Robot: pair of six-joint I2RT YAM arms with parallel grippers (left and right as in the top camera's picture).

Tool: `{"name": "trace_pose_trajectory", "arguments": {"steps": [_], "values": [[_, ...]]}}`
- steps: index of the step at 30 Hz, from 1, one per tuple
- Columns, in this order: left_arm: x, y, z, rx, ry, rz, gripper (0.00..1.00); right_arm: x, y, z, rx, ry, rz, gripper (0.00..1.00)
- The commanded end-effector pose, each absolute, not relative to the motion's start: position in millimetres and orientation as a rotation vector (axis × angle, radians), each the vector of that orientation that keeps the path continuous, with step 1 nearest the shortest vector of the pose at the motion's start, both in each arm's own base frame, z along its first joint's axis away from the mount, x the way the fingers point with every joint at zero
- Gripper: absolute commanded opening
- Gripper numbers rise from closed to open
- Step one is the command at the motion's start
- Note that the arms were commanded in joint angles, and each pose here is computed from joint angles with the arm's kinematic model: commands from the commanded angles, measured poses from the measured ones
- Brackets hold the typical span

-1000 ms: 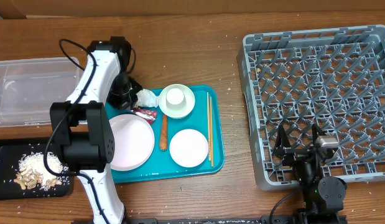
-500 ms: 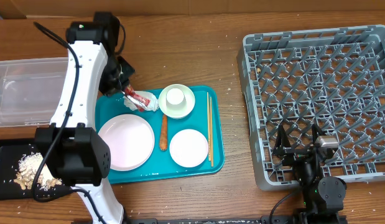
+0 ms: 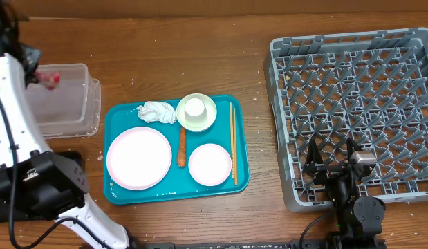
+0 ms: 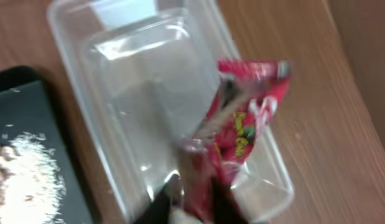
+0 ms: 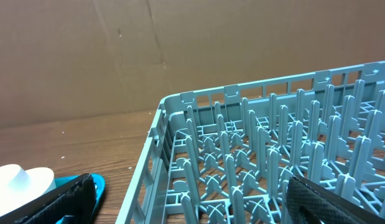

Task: Sort waste into correct bins and load items into the dishwasher
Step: 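Grasp the red wrapper with the left gripper, drop into clear bin, then grasp the crumpled white tissue with the left gripper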

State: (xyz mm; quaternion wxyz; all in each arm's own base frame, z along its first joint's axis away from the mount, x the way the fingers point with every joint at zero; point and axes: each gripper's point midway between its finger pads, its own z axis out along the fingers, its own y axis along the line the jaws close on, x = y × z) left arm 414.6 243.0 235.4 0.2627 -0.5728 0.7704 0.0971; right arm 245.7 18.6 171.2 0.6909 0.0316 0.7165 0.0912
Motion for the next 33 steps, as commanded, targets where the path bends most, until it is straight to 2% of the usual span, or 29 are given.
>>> {"name": "trace_pose_trajectory", "arguments": {"steps": [1,4,7,8,10,15,18,21,23,30,32,33], "values": [[396.8,257.4,247.7,-1.583,2.049,0.29,1.0,245.7,19.4,169.5,0.066,1.598,0.202,1.0],[393.0,241.7,237.6,-1.569,2.161,0.188,1.0,245.7,19.4,169.5,0.066,1.598,0.202,1.0],[415.1,180.5,232.4,-1.289,2.41,-0.237,1.0,245.7,19.4,169.5,0.066,1.598,0.202,1.0],[428.3,145.0,240.2,-1.141,2.451,-0.492,1.0,245.7,19.4,169.5,0.066,1.598,0.202,1.0],[436.2,92.8,250.8,-0.996,2.494,-0.759,1.0,245.7,19.4,169.5,0.066,1.598,0.202,1.0],[411.7,53.8,221.2,-0.985,2.733,-0.505,1.0,245.7,19.4,169.5,0.066,1.598,0.202,1.0],[405.4,7.7,194.7,-0.964,2.85,-0.389,1.0,245.7,19.4,169.5,0.066,1.598,0.202,1.0],[409.5,-21.9,170.1,-0.949,2.876,-0.362,0.9,245.7,19.4,169.5,0.066,1.598,0.202,1.0],[409.0,-28.0,153.5,-0.983,2.881,-0.328,0.87,245.7,19.4,169.5,0.066,1.598,0.202,1.0],[390.8,-16.0,87.8,-1.076,2.933,-0.168,0.85,245.7,19.4,169.5,0.066,1.598,0.202,1.0],[387.6,-15.7,75.9,-1.111,2.93,-0.161,0.82,245.7,19.4,169.5,0.066,1.598,0.202,1.0],[386.7,-15.6,68.8,-1.13,2.922,-0.16,0.76,245.7,19.4,169.5,0.066,1.598,0.202,1.0]]}}
